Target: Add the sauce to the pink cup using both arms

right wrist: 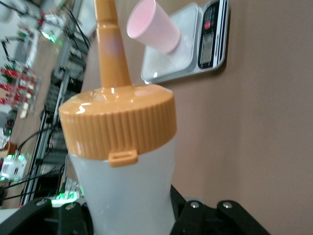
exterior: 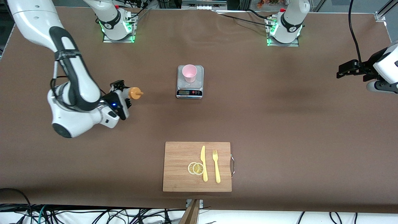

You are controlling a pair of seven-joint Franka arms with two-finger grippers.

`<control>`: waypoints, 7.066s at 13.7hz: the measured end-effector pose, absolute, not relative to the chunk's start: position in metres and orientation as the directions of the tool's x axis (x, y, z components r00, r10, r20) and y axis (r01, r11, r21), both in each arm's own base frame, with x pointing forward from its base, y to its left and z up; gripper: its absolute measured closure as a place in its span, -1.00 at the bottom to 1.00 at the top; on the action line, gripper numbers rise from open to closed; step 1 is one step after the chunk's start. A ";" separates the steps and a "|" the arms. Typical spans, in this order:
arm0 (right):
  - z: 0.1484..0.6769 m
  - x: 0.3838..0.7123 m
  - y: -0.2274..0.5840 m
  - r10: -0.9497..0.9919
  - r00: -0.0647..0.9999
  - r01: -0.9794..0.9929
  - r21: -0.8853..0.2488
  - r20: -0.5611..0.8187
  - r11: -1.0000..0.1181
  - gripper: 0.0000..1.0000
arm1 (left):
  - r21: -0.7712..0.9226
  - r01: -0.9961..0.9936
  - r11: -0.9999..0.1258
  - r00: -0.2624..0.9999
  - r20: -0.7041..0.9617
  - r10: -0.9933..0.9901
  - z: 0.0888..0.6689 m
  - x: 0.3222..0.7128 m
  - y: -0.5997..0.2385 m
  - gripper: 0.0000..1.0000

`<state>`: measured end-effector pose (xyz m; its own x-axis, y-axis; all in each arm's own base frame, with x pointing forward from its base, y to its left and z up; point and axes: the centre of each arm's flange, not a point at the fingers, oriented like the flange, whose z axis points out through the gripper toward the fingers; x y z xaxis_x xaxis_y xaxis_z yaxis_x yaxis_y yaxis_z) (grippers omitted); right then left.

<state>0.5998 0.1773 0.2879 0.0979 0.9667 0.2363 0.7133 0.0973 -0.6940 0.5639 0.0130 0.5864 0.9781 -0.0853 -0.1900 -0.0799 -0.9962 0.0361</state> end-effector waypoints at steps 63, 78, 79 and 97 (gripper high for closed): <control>0.245 0.634 0.079 0.674 0.103 0.866 -0.399 0.732 0.302 0.30 | 0.039 -0.081 -0.996 0.977 -0.197 -0.087 0.582 0.566 0.018 -1.00; 0.106 0.542 -0.076 0.264 0.101 0.920 -0.191 0.959 0.341 0.22 | 0.039 -0.081 -0.996 0.976 -0.197 -0.087 0.582 0.566 0.018 -1.00; 0.106 0.542 -0.077 0.264 0.101 0.920 -0.191 0.959 0.341 0.09 | 0.039 -0.081 -0.996 0.976 -0.197 -0.087 0.582 0.566 0.018 -1.00; 0.319 0.587 -0.152 0.849 0.173 0.907 -0.418 0.499 0.061 -1.00 | 0.039 -0.081 -0.996 0.977 -0.196 -0.087 0.583 0.566 0.018 -1.00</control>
